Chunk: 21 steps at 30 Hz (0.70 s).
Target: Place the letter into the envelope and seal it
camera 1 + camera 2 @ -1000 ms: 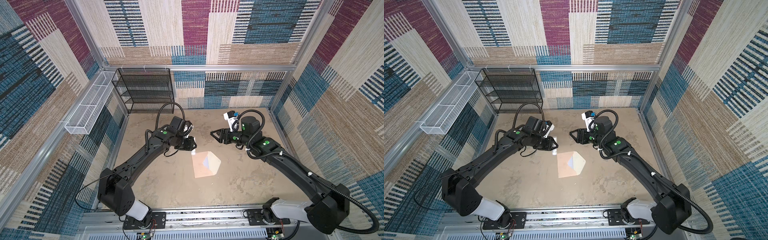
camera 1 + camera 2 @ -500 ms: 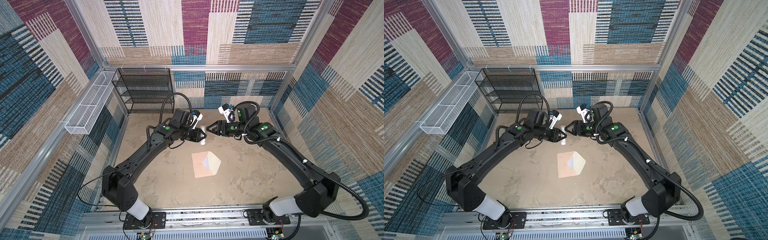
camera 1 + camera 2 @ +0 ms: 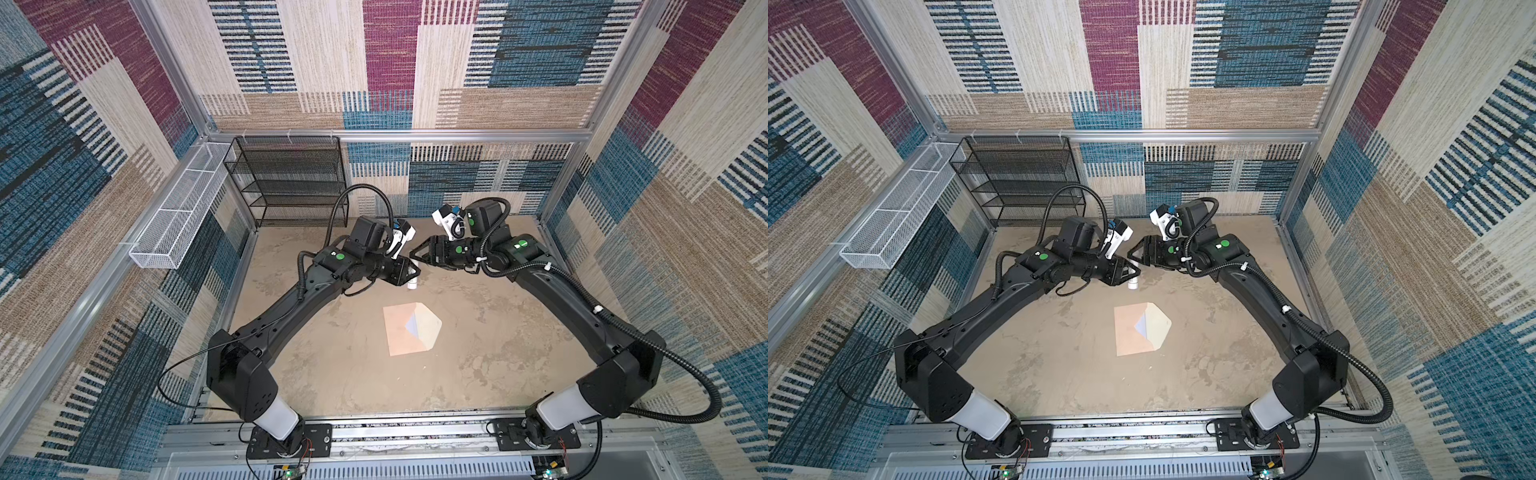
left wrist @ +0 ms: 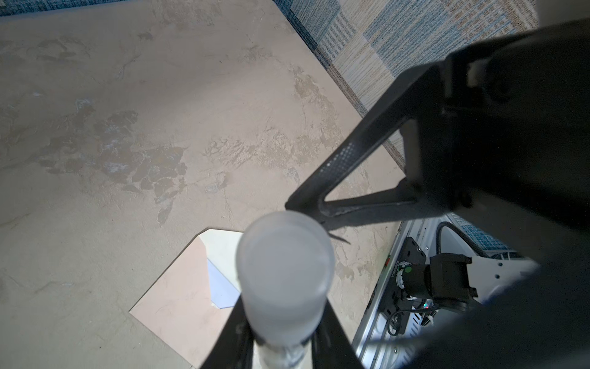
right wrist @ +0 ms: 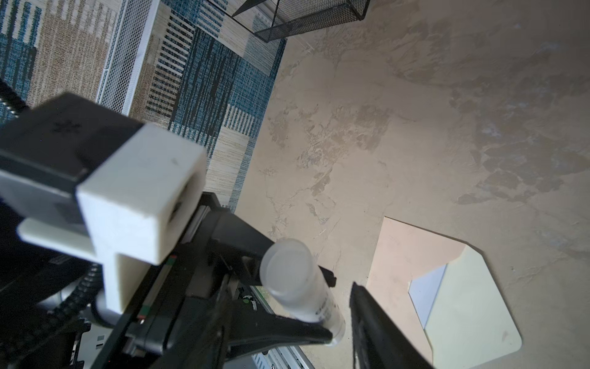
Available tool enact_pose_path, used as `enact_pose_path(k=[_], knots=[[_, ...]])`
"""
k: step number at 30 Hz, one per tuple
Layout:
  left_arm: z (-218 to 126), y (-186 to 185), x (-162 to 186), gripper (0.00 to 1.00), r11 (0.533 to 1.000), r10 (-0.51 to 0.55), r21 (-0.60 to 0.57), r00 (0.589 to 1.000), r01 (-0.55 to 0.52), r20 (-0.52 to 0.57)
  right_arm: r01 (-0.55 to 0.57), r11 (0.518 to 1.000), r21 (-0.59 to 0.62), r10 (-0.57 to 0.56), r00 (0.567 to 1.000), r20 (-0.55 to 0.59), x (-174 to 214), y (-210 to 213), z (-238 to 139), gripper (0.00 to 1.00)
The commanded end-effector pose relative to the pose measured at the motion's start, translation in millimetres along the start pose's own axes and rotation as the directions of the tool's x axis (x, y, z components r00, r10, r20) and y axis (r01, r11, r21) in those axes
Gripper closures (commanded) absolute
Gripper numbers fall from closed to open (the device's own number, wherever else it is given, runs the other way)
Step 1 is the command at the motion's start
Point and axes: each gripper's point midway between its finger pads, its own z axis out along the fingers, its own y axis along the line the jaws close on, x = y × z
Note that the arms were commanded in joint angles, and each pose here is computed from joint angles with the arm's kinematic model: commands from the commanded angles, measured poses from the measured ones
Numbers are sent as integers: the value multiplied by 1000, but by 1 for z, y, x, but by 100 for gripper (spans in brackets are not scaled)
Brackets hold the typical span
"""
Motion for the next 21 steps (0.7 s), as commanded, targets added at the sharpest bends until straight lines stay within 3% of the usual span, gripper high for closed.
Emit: enact_pose_path(k=[1,11,18,21], knots=[[0,-9,-10,82,998,50,34,998,-51,29,8,1000,15,-8,1000,10,-4,-1,0,39],[3,-15,-12,82,996,69,51,997,-70,33,13,997,80,-15,1000,20,-8,-15,5,51],[7,-17,-9,78,996,55,72,998,-57,28,49,994,96,-55,997,59,-17,-11,-1,73],[8,-19,-10,72,995,46,86,998,-49,36,59,993,103,-66,996,61,-17,-12,-2,82]])
